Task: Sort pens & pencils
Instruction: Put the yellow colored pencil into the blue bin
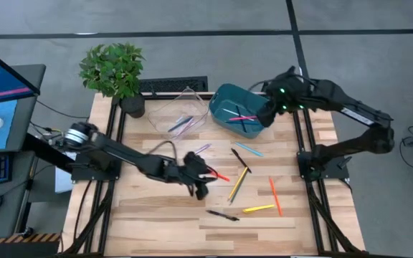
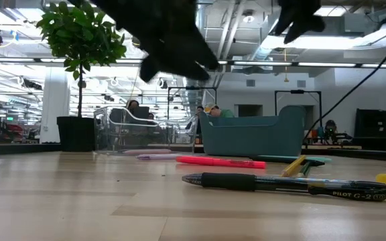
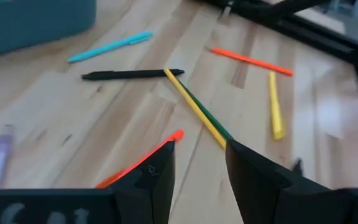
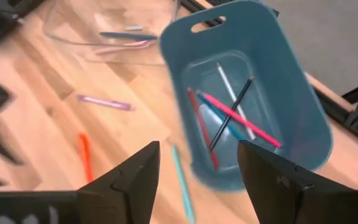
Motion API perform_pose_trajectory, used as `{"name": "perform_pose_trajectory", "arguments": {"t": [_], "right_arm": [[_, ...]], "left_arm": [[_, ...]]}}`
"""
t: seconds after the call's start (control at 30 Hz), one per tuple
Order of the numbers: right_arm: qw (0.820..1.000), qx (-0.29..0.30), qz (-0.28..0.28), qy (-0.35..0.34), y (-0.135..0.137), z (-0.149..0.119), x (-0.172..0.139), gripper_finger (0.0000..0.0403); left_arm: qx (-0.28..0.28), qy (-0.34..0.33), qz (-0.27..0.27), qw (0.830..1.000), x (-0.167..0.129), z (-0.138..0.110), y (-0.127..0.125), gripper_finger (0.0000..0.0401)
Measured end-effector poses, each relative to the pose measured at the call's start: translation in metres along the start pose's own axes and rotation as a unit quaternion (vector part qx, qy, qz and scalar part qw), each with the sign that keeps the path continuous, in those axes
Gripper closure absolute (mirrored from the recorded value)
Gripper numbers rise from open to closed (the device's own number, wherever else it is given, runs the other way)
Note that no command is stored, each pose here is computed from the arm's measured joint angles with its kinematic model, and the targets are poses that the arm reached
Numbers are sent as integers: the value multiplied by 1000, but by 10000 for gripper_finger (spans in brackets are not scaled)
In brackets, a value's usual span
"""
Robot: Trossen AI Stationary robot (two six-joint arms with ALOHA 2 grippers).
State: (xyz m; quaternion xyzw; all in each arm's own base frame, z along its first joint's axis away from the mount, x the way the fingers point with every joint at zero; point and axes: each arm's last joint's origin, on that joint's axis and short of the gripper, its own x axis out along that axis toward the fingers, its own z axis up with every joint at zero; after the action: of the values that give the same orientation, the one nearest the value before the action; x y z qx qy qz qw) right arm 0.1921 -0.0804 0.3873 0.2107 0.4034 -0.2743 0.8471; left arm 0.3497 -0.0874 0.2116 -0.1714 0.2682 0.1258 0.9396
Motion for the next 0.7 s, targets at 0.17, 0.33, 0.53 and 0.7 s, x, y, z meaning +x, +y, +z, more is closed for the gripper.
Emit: {"name": "perform_pose_trajectory", "arguments": {"t": [0.17, 0.33, 0.53, 0.7], "right_arm": [[1000, -14, 3, -10, 10, -17, -20, 170], [999, -38, 11, -16, 15, -28, -34, 171], [998, -52, 34, -26, 16, -40, -50, 171], [996, -53, 54, -42, 14, -47, -62, 171]], "left_arm": [[17, 19, 6, 1000, 43, -6, -16, 268], [13, 27, 14, 999, 85, -4, -37, 246], [26, 44, 80, 996, 127, 5, -52, 210], [52, 66, 109, 990, 154, 6, -59, 195]]}}
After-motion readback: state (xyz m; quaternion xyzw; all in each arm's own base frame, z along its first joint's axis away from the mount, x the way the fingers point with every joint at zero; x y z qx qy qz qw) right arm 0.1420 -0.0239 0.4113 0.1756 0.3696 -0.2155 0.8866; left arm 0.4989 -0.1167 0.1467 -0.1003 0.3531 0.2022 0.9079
